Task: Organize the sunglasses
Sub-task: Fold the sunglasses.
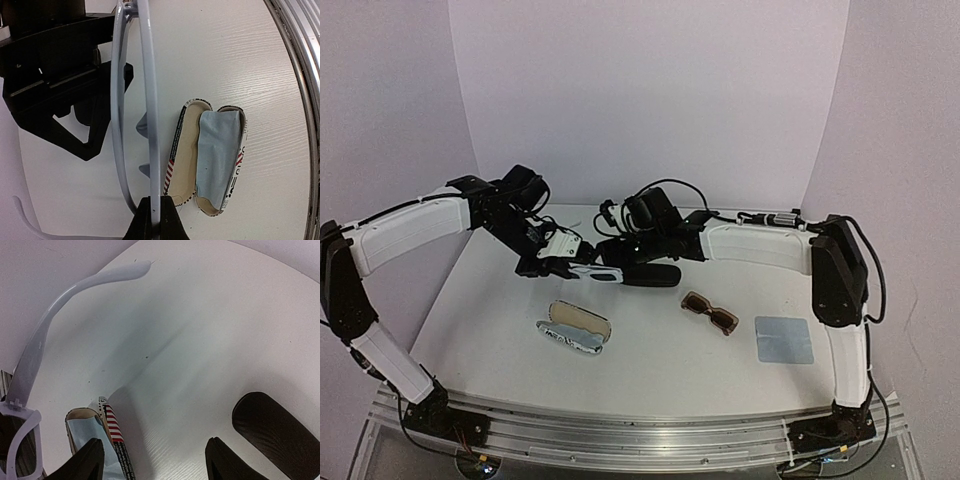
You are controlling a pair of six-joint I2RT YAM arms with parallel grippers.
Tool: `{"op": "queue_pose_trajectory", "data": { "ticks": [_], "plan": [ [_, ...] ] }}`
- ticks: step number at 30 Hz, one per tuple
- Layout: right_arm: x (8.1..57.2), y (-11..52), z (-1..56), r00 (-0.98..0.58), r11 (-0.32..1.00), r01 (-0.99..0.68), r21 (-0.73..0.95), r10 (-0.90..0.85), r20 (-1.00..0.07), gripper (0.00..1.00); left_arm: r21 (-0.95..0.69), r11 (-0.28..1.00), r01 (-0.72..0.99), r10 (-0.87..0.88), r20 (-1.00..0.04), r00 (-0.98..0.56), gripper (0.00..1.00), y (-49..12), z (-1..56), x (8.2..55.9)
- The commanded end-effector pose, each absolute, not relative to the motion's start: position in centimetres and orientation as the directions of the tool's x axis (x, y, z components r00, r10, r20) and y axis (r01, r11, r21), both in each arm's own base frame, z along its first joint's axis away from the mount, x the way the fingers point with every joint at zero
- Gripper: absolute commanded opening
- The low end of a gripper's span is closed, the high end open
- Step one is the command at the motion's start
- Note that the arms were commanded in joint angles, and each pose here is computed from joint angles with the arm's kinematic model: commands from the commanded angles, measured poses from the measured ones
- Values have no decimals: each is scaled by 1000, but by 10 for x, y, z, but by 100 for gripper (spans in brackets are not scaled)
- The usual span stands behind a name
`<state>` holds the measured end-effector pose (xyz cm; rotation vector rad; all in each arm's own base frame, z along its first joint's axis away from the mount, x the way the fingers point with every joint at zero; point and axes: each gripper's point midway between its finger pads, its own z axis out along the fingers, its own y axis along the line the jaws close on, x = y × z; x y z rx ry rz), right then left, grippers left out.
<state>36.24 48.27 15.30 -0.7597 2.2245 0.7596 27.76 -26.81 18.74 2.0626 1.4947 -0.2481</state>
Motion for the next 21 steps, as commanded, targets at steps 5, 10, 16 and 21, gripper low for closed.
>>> {"op": "queue_pose_trajectory", "data": {
  "ticks": [5, 10, 16, 21],
  "plan": [
    [367, 451, 204, -592, 659, -679, 324, -229, -773, 80, 362, -134, 923, 802, -507, 315, 0, -268, 209, 282],
    [369, 406, 247, -504, 628, -724, 285, -200, -840, 88, 176, -37, 984, 763, -631, 141, 0, -280, 216, 268],
    [337, 373, 274, -440, 531, -794, 296, -166, -883, 90, -174, 102, 979, 630, -751, -199, 0, -298, 238, 259],
    [299, 373, 303, -506, 318, -800, 508, 95, -857, 81, -440, 136, 887, 458, -766, -450, 0, -307, 268, 263]
  ]
}}
